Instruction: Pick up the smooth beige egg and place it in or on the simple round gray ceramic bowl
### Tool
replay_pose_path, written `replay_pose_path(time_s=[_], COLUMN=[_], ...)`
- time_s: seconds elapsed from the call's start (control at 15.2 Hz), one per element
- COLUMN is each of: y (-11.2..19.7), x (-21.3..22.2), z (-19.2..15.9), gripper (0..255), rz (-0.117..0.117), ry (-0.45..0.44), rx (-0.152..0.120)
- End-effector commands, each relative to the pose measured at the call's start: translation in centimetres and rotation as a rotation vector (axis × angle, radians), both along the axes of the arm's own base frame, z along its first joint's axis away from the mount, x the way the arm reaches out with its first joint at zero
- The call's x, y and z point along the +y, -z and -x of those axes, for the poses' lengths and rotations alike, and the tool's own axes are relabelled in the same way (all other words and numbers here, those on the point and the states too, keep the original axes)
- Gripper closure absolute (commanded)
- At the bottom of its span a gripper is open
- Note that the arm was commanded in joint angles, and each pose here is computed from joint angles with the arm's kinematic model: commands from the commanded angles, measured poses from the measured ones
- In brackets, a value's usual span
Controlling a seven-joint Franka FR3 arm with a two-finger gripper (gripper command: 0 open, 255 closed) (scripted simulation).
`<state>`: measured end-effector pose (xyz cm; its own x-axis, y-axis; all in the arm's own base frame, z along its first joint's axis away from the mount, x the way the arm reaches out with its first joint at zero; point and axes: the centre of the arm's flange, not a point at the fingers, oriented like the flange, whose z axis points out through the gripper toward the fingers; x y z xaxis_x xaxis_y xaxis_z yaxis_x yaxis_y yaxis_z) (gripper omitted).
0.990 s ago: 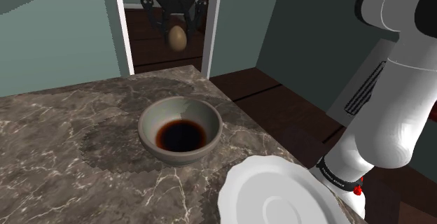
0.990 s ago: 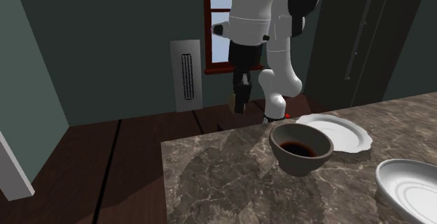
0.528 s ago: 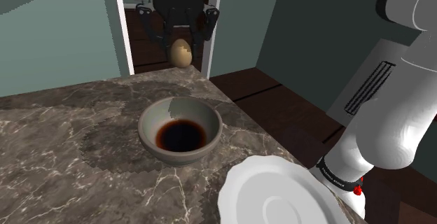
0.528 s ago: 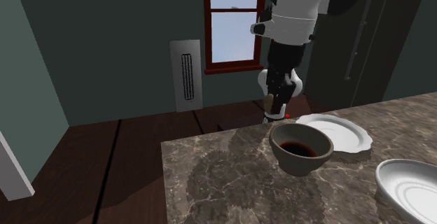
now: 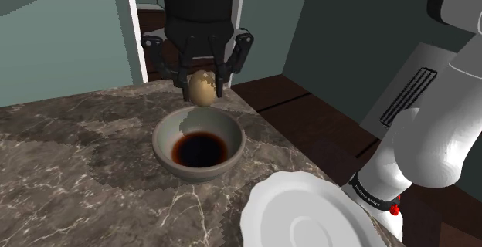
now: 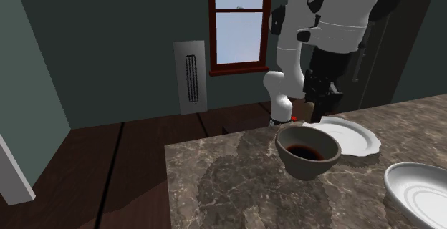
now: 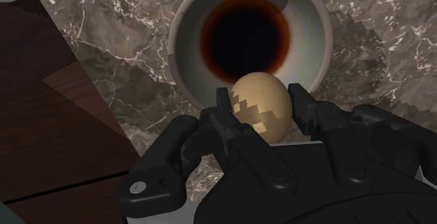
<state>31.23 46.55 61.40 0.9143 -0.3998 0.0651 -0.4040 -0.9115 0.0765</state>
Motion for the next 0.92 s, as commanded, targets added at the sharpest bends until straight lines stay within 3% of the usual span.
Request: replay_pose_path(time_s=[0.0,0.59,0.86], y=[1.0,5.7,6.0], x=[0.1,0.1,0.1], z=[0.1,0.1,0.1], gripper=[255,255,255], rz=[0.000,0.000,0.000], ry=[0.001,0.001,0.001], rx=[0.000,0.000,0.000])
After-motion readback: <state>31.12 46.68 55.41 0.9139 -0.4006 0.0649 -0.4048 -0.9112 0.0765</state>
